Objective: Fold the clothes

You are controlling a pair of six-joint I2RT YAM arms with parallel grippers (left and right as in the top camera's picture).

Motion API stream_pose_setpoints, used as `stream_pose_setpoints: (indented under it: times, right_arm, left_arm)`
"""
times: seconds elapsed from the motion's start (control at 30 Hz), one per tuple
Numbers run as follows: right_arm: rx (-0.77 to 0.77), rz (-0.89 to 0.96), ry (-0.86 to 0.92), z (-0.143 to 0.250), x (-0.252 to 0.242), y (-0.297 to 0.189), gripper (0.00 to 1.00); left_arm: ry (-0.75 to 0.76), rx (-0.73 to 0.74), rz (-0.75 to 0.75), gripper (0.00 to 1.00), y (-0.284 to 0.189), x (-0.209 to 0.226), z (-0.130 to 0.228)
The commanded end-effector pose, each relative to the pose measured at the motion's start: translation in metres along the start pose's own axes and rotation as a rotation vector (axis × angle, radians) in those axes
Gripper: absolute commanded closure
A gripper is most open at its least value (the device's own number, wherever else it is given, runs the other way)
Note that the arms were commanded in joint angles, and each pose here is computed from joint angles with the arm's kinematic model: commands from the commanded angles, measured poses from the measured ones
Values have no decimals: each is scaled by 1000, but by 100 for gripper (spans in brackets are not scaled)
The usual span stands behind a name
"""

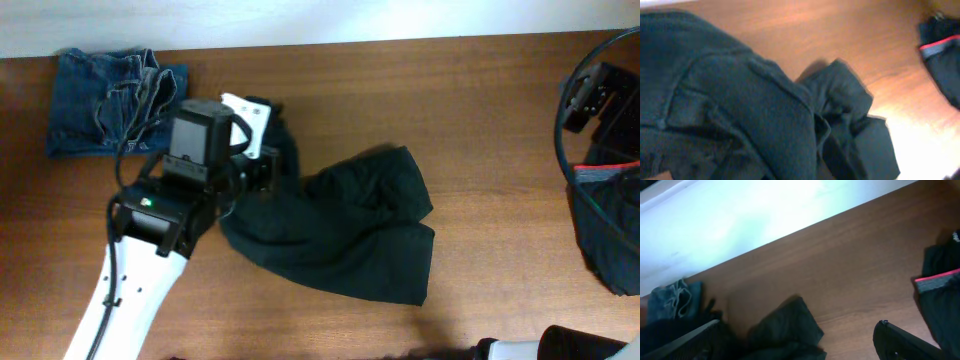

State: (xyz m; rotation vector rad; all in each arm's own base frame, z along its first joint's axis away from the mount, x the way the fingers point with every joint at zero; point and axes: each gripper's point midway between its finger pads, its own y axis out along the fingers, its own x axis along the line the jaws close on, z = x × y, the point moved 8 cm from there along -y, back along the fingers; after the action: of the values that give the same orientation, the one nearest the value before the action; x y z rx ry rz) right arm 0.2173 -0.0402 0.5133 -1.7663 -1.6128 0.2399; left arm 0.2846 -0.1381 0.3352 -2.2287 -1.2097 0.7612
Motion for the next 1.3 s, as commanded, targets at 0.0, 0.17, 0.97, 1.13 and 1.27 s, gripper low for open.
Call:
stream_pose_setpoints:
  times: [0.0, 0.17, 0.97, 1.13, 1.27]
  right_arm:
    - [19, -26, -15, 3, 1, 1, 1]
    - [73, -15, 2, 7, -3, 14, 1]
    - [146, 29, 5, 10, -13, 35, 1]
    - [203, 66, 20, 5, -22, 61, 1]
    - [267, 105, 37, 2, -33, 90, 1]
  left_arm:
    - [116, -185, 81, 99, -15, -25, -31]
    - [185, -375, 175, 99, -18, -56, -59]
    - [278, -408, 336, 98, 80, -158, -49]
    - [248, -325, 246, 98, 90, -128, -44]
    - [233, -298, 214, 99, 92, -115, -43]
